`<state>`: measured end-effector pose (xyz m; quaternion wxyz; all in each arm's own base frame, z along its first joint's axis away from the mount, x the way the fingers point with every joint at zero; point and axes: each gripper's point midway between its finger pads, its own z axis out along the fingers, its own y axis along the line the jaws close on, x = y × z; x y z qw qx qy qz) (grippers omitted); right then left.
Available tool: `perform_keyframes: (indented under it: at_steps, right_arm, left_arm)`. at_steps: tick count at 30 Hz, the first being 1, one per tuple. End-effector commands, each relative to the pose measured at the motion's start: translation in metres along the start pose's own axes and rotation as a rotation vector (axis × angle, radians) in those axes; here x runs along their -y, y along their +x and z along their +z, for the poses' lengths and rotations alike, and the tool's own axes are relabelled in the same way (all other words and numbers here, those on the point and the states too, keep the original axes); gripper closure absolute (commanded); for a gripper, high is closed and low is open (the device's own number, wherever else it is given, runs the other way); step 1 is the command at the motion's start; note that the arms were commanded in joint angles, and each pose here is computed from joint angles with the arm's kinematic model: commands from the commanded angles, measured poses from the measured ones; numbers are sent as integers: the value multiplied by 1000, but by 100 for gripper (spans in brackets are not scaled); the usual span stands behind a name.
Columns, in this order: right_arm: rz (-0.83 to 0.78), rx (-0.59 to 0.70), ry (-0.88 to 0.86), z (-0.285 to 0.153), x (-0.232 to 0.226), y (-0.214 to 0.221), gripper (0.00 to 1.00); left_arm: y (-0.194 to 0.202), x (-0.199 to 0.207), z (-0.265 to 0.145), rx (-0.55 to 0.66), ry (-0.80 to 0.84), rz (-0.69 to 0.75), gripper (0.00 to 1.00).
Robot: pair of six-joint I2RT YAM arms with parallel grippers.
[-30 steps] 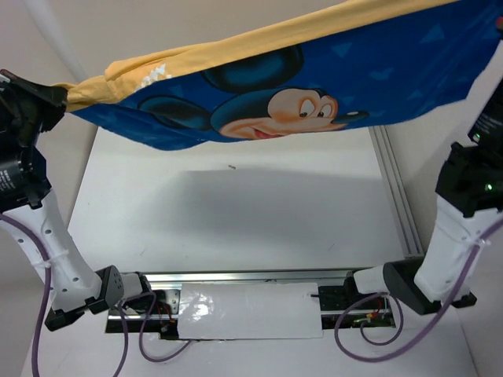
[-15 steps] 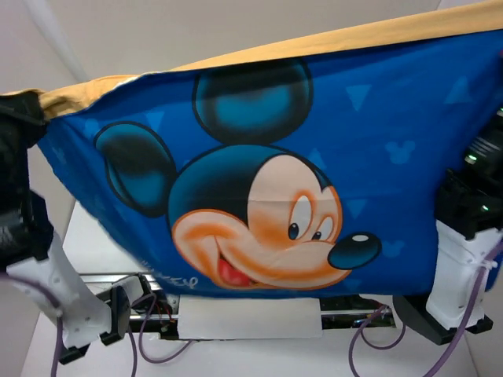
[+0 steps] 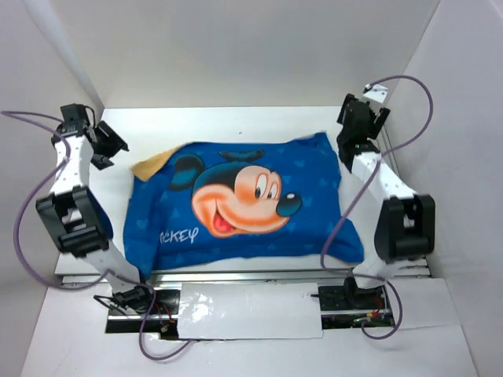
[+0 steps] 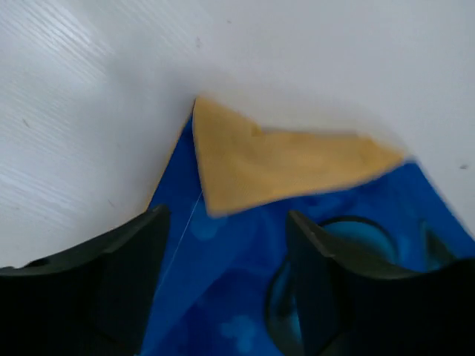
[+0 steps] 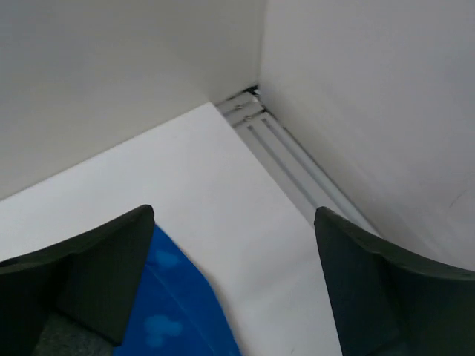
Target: Put the pillow into the pillowcase
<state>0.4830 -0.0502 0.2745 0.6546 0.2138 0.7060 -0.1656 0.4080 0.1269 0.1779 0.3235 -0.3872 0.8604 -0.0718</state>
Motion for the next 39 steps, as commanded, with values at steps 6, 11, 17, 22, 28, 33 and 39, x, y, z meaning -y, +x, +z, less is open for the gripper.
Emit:
perform_keyframes:
  at_steps: [6,11,17,22,28,33,39]
  right_arm:
    - [54,-21,85,39,-12,-43,0]
    - [85,-47,-38,12,-16,-41,0]
    - [70,-106,-171,-25,-15,-56,0]
    - [77,-203,-208,-52,-5,-53,0]
    - [139,-210,-248,-91,10,-49,0]
    - [162,-181,-376,-122,8,-48,0]
    - [140,-250,-351,-130,17,-29,0]
  left_arm:
    - [-95,43,-11,161,29,83,0]
    - [-78,65,-30,178,117,106,0]
    - [-56,74,-51,174,143,156,0]
    - [-50,89,-84,197,228,176,0]
    - [-6,107,-110,195,253,237,0]
    - [60,108,-134,166,284,291,0]
    - [124,117,-148,156,324,344,0]
